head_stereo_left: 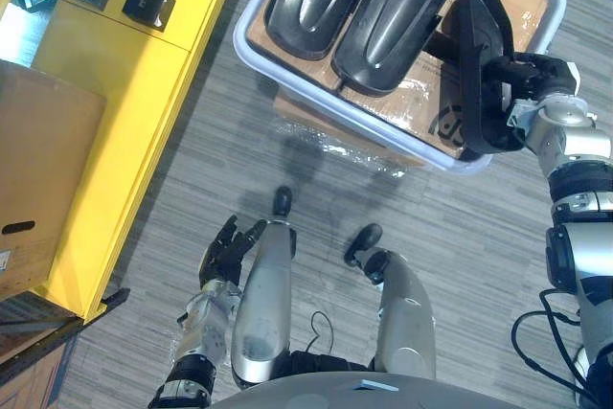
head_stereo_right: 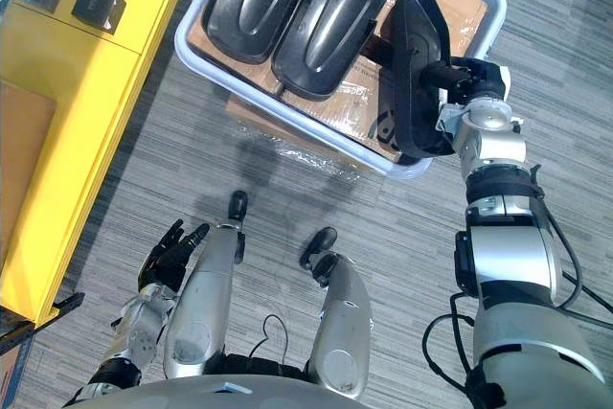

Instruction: Walk over and take three plastic housings, then place them on the shelf

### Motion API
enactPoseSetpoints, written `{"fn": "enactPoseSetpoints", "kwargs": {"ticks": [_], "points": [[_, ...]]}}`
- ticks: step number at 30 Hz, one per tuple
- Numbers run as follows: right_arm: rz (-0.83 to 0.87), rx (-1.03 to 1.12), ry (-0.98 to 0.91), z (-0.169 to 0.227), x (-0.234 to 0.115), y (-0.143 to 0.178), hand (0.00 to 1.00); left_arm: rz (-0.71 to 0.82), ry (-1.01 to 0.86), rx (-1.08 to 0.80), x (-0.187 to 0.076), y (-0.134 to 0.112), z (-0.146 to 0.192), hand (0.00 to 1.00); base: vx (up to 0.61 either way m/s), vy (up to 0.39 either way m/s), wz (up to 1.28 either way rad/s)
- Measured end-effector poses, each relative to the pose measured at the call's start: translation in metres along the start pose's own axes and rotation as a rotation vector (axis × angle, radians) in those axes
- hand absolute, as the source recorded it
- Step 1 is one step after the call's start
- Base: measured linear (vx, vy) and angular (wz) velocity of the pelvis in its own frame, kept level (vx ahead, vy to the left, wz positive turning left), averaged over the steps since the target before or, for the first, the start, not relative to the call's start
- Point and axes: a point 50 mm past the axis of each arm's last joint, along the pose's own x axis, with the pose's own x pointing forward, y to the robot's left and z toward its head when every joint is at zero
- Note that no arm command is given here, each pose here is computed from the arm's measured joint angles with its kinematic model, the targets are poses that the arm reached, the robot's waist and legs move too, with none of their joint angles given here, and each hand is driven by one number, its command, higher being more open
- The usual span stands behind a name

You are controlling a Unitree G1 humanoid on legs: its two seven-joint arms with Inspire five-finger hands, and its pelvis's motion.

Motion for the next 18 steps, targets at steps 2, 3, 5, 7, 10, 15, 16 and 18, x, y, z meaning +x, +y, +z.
{"fn": "enactPoseSetpoints", "kwargs": {"ticks": [2,3,5,7,10,15,16,18], "points": [[0.0,0.002,0.006,-0.002,0.0,0.001,0.0,-0.026,-0.005,-0.033,-0.002,-0.001,-0.001,1.0,0.0,0.0,0.0],[-0.002,0.004,0.011,-0.004,0.0,0.0,0.0,-0.034,-0.009,-0.049,-0.002,-0.002,-0.001,1.0,0.0,0.0,0.0],[-0.017,0.02,0.034,-0.014,-0.001,-0.005,0.0,-0.045,-0.023,-0.077,-0.002,-0.004,0.001,1.0,0.0,0.0,0.0],[-0.035,0.037,0.046,-0.019,-0.001,-0.01,0.0,-0.057,-0.039,-0.084,-0.002,-0.006,0.004,1.0,0.0,0.003,-0.03],[-0.056,0.051,0.038,-0.026,-0.004,-0.018,0.0,-0.079,-0.074,-0.108,-0.001,-0.01,0.012,1.0,0.02,0.012,-0.11],[-0.133,0.048,-0.03,-0.028,-0.011,-0.032,0.0,-0.137,-0.161,-0.091,0.001,-0.022,0.036,1.0,0.05,-0.011,-0.07],[-0.141,0.05,-0.037,-0.028,-0.012,-0.033,0.0,-0.144,-0.178,-0.086,0.001,-0.023,0.04,1.0,0.1,-0.038,-0.02],[-0.168,0.05,-0.051,-0.032,-0.014,-0.036,0.0,-0.165,-0.23,-0.067,0.0,-0.026,0.056,1.0,0.08,-0.03,-0.01]]}}
